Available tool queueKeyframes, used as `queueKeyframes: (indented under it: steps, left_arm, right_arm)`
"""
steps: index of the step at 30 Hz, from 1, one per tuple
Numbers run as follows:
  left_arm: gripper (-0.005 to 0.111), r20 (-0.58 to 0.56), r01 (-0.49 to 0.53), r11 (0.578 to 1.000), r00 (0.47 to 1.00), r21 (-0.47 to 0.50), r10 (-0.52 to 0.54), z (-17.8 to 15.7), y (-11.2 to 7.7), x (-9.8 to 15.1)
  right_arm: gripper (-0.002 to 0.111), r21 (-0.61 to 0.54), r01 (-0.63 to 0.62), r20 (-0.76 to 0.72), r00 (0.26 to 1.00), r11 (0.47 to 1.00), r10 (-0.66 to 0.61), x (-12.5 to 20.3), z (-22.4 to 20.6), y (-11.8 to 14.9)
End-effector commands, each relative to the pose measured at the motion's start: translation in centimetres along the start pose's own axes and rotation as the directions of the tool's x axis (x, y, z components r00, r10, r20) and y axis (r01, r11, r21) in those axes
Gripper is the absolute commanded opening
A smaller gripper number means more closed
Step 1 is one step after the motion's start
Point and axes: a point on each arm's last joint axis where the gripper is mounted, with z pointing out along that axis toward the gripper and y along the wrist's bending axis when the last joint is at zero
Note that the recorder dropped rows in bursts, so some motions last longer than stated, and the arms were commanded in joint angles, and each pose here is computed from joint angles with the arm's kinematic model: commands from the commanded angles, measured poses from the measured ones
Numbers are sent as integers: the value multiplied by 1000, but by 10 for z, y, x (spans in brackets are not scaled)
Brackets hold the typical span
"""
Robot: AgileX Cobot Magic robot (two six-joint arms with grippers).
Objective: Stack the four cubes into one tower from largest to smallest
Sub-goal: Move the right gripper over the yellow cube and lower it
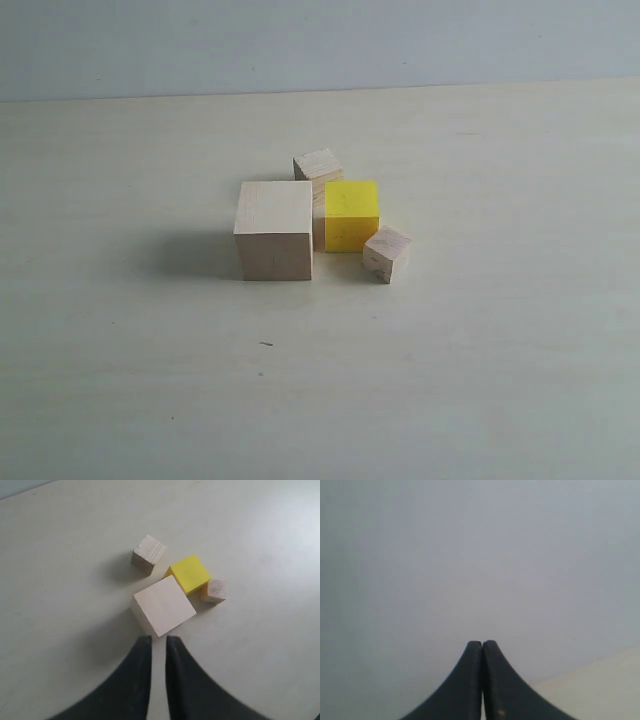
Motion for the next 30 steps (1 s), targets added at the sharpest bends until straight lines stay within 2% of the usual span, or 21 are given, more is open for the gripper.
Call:
queueKeyframes:
  steps: [1, 3, 6, 10, 12, 13, 14, 16, 18, 22, 24, 27, 30]
  left_arm:
    - [22, 38, 12, 1000, 999, -26, -11, -7, 0, -1]
    - [25, 52, 10, 999, 999, -31, -8, -10, -1, -2]
    - [26, 63, 8, 999, 998, -34, -6, -12, -2, -1]
    - [26, 93, 13, 999, 996, -46, -8, -12, -3, 2]
    - [26, 106, 17, 998, 994, -55, -11, -12, -3, 7]
    - [26, 117, 21, 998, 993, -61, -13, -12, -3, 9]
    - [26, 129, 18, 997, 992, -69, -9, -12, -3, 11]
    - [26, 141, 16, 996, 990, -92, -3, -14, -3, 18]
    - [26, 149, 12, 994, 989, -108, 4, -17, -5, 24]
    - [26, 181, 10, 993, 983, -122, 13, -29, -12, 38]
    - [26, 194, -6, 989, 980, -147, 34, -39, -17, 46]
    - [26, 231, -8, 989, 972, -151, 43, -52, -25, 55]
    - [26, 266, -12, 990, 963, -143, 50, -63, -33, 63]
  right_arm:
    - [0, 6, 52, -13, 999, 999, -52, -25, 5, 12]
    - [0, 12, 117, -25, 993, 993, -116, -41, 14, 20]
    - [0, 45, 153, -107, 983, 987, -147, -61, 35, 28]
    - [0, 87, 257, -337, 917, 962, -215, -70, 81, 32]
    - [0, 39, 233, -462, 867, 972, -189, -67, 106, 41]
    - [0, -11, 212, -508, 840, 977, -188, -63, 117, 48]
    - [0, -97, 238, -548, 798, 966, -252, -57, 128, 56]
    - [0, -275, 310, -567, 712, 910, -414, -44, 147, 70]
    - [0, -386, 330, -579, 640, 861, -505, -27, 167, 82]
    - [0, -478, 313, -650, 503, 821, -570, 13, 193, 89]
    - [0, -494, 294, -690, 440, 818, -575, 34, 204, 87]
    - [0, -451, 248, -747, 422, 857, -514, 57, 215, 83]
    - [0, -422, 237, -771, 414, 875, -484, 72, 222, 79]
